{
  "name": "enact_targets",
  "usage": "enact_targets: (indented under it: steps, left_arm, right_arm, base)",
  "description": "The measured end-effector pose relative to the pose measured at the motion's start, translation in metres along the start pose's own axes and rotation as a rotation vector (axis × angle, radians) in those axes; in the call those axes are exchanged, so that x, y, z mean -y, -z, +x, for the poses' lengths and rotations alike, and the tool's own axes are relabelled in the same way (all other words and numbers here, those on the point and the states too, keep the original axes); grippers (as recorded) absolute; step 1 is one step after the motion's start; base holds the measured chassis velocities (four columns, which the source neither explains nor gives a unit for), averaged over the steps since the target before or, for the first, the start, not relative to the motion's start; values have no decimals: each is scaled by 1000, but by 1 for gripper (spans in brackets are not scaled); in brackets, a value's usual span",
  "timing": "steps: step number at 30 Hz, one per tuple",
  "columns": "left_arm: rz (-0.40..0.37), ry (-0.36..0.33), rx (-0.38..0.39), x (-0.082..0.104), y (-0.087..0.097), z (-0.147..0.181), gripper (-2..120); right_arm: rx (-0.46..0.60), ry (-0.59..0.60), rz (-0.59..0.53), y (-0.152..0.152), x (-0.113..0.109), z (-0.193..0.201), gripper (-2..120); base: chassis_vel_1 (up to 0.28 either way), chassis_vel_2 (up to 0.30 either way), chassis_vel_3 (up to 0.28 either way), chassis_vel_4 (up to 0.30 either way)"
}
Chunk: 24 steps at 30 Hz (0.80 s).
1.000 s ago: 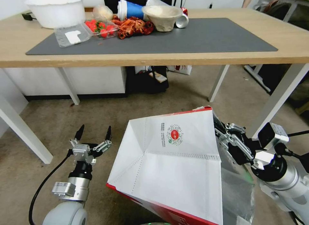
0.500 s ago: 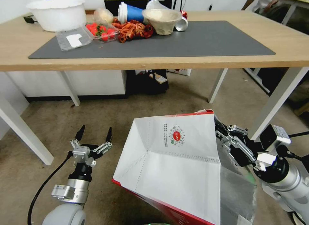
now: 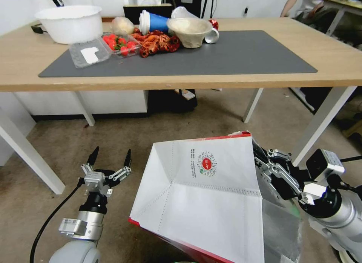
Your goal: Pick up the food delivery bag from the floor and place it on the table.
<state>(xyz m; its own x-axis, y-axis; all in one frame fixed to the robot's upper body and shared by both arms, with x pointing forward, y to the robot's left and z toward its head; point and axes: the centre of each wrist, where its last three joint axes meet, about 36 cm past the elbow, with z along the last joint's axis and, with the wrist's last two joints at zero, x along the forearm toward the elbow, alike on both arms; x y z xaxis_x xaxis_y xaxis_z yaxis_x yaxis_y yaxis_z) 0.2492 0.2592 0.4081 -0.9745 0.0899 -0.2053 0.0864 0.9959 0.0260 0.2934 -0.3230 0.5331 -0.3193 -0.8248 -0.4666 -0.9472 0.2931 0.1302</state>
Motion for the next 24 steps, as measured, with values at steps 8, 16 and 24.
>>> enact_targets:
  steps: [8, 16, 24]
  left_arm:
    - [-6, 5, -1, 1, 7, 1, 100]
    - [-15, 10, -8, 3, 12, 3, 100]
    - [-27, 9, -16, 2, 13, 5, 100]
  right_arm:
    - [1, 3, 5, 1, -1, 1, 0]
    - [1, 2, 13, 1, 1, 1, 0]
    - [1, 2, 15, 0, 3, 4, 0]
  base:
    - [0, 0, 0, 0]
    - [0, 0, 0, 0]
    - [0, 0, 0, 0]
